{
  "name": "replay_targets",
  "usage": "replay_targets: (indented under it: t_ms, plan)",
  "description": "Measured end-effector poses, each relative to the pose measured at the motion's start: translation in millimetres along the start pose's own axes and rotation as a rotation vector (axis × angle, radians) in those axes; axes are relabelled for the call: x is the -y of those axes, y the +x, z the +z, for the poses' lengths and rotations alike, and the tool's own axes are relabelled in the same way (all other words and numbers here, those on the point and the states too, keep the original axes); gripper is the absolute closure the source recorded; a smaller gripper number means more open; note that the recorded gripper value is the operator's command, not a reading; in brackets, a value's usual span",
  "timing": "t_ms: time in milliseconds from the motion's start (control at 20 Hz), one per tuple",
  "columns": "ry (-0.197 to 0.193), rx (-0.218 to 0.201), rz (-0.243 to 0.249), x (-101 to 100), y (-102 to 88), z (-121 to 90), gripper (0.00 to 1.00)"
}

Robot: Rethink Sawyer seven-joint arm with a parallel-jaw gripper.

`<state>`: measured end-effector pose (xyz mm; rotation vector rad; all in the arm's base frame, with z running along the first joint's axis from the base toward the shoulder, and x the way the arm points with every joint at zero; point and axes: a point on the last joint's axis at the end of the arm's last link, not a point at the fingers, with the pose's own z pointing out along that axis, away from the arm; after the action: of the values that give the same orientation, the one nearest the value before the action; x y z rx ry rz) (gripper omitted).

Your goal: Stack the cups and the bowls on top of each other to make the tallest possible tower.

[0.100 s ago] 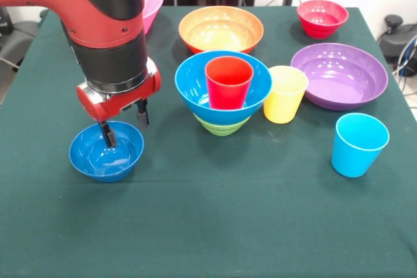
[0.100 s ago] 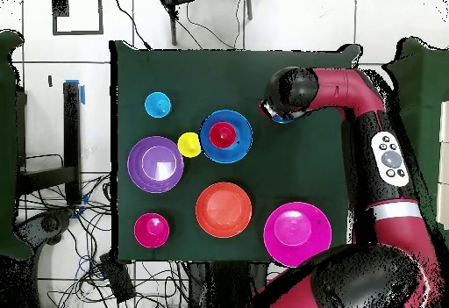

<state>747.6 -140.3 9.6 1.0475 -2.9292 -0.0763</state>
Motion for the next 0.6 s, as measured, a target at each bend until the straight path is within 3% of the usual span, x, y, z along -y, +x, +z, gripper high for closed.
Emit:
replay_targets:
  t_ms: [600]
  plan:
    - [-0.003,-0.006,-0.007,-3.2,1.0,3.6,0.00]
